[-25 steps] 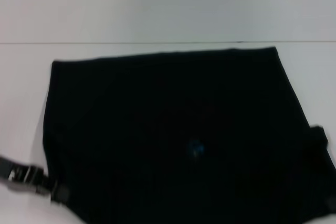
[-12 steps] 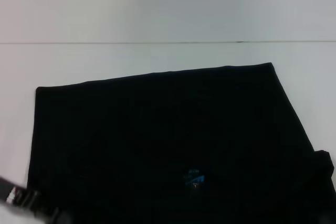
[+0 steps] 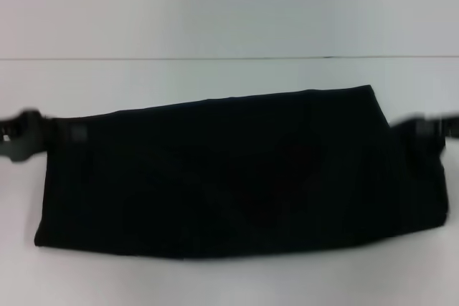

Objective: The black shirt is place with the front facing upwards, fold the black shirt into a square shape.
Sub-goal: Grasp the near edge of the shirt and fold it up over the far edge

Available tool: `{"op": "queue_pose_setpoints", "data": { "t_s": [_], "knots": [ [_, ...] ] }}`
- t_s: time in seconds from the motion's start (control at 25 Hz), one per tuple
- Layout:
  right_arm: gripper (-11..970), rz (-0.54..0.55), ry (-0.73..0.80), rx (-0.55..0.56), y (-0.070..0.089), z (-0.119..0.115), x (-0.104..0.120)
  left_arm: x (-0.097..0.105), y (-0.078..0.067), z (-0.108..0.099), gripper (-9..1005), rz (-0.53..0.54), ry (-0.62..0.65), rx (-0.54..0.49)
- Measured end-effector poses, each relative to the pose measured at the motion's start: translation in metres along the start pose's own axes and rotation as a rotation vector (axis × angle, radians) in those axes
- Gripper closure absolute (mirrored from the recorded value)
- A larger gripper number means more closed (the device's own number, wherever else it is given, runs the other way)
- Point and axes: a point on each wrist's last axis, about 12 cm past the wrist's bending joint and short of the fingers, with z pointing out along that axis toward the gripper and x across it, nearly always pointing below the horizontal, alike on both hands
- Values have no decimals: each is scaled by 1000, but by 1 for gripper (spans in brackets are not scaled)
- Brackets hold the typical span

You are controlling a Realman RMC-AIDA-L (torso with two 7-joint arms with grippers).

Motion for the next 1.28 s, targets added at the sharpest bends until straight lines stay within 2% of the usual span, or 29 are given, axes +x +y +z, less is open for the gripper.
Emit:
{"op": "queue_pose_setpoints", "data": {
  "t_s": [0.08,0.28,0.44,0.68,0.84,1.28],
  "knots": [
    [862,38,-89,-4,-4,7,-5,-2,9,1,916,-43,-110,0],
    [856,105,-244,46,-14,37,-8,1,25,13,911,-98,-270,-19],
    [852,91,-322,104,-16,60,-12,6,32,28,906,-104,-343,-40],
    [845,46,-340,178,-13,86,-16,9,40,40,900,-115,-425,-80],
    [840,42,-348,204,-14,91,-17,8,41,41,896,-115,-462,-82],
    [828,43,-420,170,-10,87,-26,1,38,42,885,-124,-531,-62]
  ]
}}
